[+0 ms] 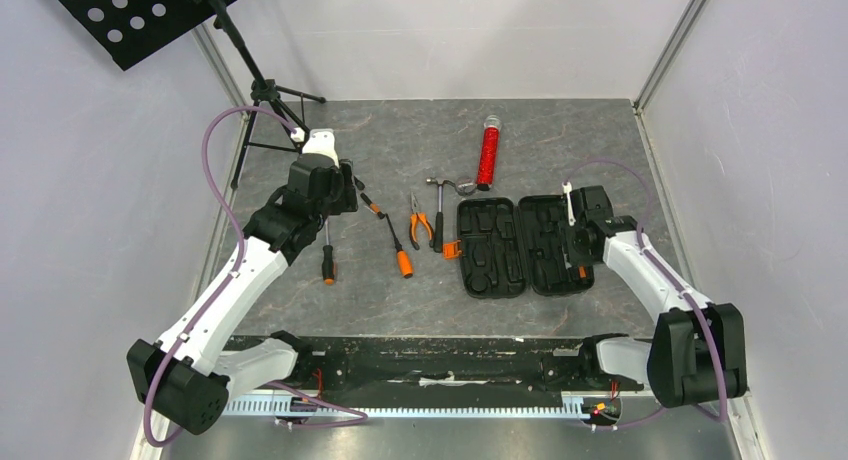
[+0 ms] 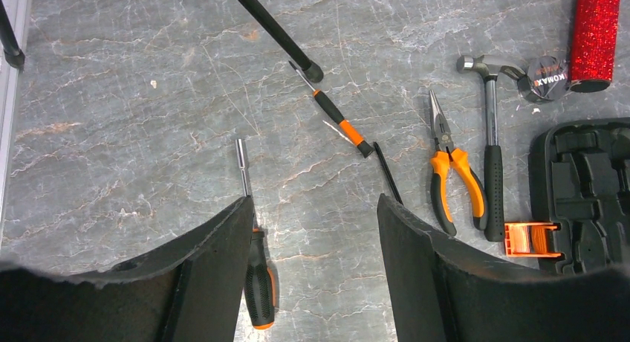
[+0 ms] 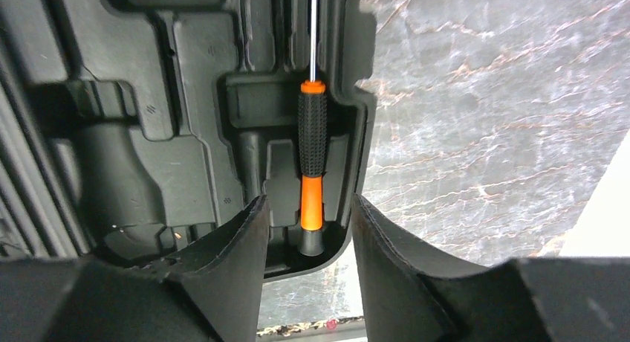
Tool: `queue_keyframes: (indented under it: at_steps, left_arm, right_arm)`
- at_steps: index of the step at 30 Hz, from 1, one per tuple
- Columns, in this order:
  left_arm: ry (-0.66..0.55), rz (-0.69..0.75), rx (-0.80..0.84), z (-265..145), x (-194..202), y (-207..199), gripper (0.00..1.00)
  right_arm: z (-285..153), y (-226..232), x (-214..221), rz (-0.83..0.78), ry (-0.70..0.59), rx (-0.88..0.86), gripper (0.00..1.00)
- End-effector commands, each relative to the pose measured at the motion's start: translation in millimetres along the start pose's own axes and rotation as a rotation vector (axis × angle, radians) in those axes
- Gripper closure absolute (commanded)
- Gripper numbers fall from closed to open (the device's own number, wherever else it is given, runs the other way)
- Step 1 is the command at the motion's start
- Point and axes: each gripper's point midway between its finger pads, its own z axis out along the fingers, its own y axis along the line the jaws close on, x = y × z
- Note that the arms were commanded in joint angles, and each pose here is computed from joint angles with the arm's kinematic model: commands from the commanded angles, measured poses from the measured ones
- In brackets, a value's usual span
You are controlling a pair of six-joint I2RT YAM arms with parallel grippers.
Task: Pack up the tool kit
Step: Place the screwdriver in the toolbox.
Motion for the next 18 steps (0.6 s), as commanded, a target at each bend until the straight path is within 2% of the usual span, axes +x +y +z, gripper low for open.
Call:
queue_keyframes:
  at_steps: [1,4,10,18]
  left_arm:
    - [-0.041,0.023,0.003,-3.3,-9.2,0.3,0.32]
    - [-0.040,0.022,0.007,-3.3,-8.9,-0.6,0.32]
    - [-0.040,0.021,0.011,-3.3,-8.1,-0.9,0.32]
    - [-0.039,0.021,0.014,-3.1,-8.0,-1.5,0.32]
  right_arm:
    - [-23.5,-11.0,-41.9,0.051,-0.139,0.025,0.54]
    - [-22.0,-12.7,-49.2,0.074,-0.160,0.015,0.59]
    - [-1.2,-4.1,-41.6,0.107,-0.128,-0.056,0.77]
    - [9.0,-8.8,-33.8,0.137,-0.098,-0.058,0.84]
